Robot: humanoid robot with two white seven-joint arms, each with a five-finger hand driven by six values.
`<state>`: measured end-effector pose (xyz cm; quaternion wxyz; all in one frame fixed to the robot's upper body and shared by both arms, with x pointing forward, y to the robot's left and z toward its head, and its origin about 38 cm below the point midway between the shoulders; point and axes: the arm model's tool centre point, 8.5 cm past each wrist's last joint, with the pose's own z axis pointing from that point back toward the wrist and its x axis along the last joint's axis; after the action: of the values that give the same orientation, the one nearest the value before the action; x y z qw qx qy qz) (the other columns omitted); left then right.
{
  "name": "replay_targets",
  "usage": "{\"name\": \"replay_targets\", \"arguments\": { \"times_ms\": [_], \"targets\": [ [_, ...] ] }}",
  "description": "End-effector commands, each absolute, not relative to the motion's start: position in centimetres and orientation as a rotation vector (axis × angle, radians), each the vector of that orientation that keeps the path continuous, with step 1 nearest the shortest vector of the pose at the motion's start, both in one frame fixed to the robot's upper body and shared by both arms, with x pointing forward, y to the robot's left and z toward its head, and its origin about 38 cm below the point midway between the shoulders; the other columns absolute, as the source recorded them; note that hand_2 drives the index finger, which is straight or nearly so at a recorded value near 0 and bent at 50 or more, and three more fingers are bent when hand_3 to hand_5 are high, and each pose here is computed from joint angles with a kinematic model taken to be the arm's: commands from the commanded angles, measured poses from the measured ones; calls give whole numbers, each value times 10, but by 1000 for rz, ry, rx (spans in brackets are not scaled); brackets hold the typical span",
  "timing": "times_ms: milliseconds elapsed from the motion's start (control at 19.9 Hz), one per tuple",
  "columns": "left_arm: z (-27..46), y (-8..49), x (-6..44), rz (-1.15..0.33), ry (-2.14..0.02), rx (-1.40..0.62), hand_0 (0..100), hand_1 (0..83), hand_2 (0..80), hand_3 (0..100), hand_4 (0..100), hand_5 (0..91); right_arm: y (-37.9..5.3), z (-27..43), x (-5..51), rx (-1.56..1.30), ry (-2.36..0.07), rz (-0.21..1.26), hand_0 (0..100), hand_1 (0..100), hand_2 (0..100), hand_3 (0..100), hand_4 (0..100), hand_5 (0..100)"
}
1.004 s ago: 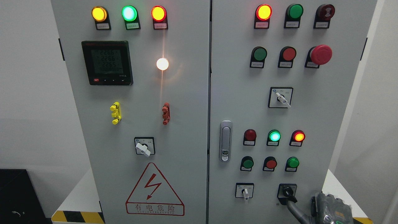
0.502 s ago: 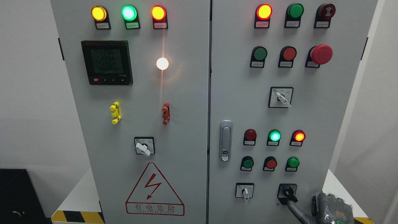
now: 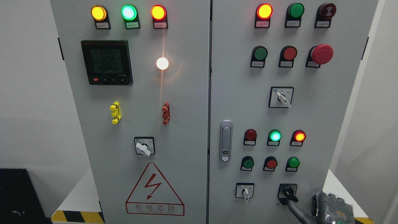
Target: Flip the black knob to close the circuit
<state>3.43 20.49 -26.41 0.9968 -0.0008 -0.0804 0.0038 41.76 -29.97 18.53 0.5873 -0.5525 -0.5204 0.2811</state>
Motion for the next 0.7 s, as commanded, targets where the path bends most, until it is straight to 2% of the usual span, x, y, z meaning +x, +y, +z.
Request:
{"name": "replay_targets", "arguments": {
  "times_ms": [0, 653],
  "targets": [
    [-264, 205, 30, 8, -155, -1, 120, 556, 0, 0, 0, 0, -298, 189, 416, -1296, -1226, 647, 0, 0, 913, 1000, 972, 987],
    [-264, 205, 30, 8, -155, -1, 120, 556, 0, 0, 0, 0, -269, 169, 411, -1230, -1258, 749, 0, 0, 913, 1000, 972, 986]
  ]
}}
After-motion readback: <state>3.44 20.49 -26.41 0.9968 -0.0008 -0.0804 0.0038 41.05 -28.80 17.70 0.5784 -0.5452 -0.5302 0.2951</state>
